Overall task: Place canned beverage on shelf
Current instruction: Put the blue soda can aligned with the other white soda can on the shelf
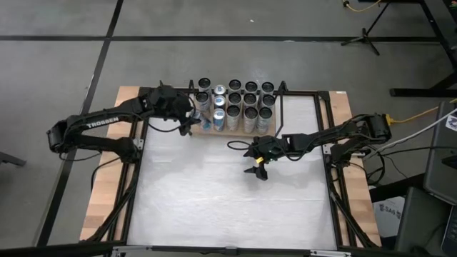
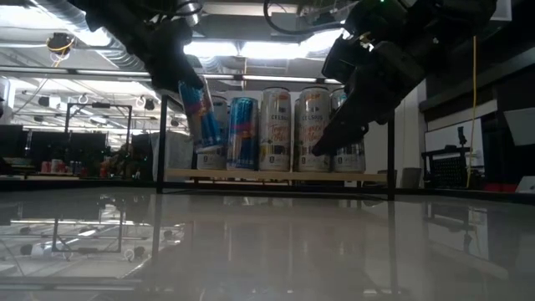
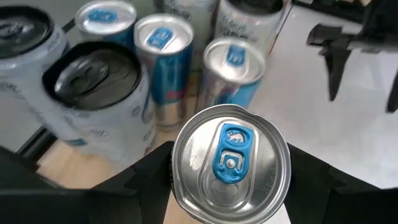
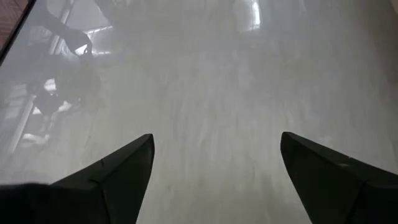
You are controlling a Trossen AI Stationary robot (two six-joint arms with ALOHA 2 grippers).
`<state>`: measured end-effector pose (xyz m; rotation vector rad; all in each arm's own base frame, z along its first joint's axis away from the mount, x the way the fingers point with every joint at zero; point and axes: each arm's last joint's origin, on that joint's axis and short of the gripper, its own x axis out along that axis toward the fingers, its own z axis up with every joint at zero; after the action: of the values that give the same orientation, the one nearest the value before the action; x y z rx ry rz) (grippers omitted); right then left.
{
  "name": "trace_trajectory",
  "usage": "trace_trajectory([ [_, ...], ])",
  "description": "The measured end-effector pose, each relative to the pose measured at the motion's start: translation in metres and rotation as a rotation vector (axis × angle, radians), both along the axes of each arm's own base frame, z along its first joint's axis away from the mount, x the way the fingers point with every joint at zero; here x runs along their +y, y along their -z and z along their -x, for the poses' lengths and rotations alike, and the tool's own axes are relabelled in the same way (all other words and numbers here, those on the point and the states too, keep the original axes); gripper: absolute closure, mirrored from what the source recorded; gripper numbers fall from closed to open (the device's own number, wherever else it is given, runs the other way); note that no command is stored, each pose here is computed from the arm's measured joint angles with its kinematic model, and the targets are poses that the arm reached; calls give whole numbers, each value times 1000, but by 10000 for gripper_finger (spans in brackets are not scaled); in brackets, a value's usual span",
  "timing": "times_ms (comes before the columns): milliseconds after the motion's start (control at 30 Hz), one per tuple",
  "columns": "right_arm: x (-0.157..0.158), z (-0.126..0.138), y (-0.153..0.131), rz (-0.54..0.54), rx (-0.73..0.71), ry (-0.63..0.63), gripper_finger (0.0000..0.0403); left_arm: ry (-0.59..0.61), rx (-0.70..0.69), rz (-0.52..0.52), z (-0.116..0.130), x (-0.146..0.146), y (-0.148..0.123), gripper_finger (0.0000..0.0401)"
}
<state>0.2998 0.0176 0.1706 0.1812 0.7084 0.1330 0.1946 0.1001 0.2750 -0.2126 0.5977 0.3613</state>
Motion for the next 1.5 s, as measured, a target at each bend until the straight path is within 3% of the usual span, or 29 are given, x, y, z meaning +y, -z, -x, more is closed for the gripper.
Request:
trace_trajectory([
  [333,0,0,0,0,0,1,63,6,81,-13,-1,9,11,172],
  [933,0,0,0,7,1,8,63,-2,98,-9,-11,15,20,172],
  [1233,0,0,1,7,2,9,63,48,140,-86,-11,15,21,172],
  [1500,-1,0,1,18,2,21,63,59,169,-83,-9,15,23,172],
])
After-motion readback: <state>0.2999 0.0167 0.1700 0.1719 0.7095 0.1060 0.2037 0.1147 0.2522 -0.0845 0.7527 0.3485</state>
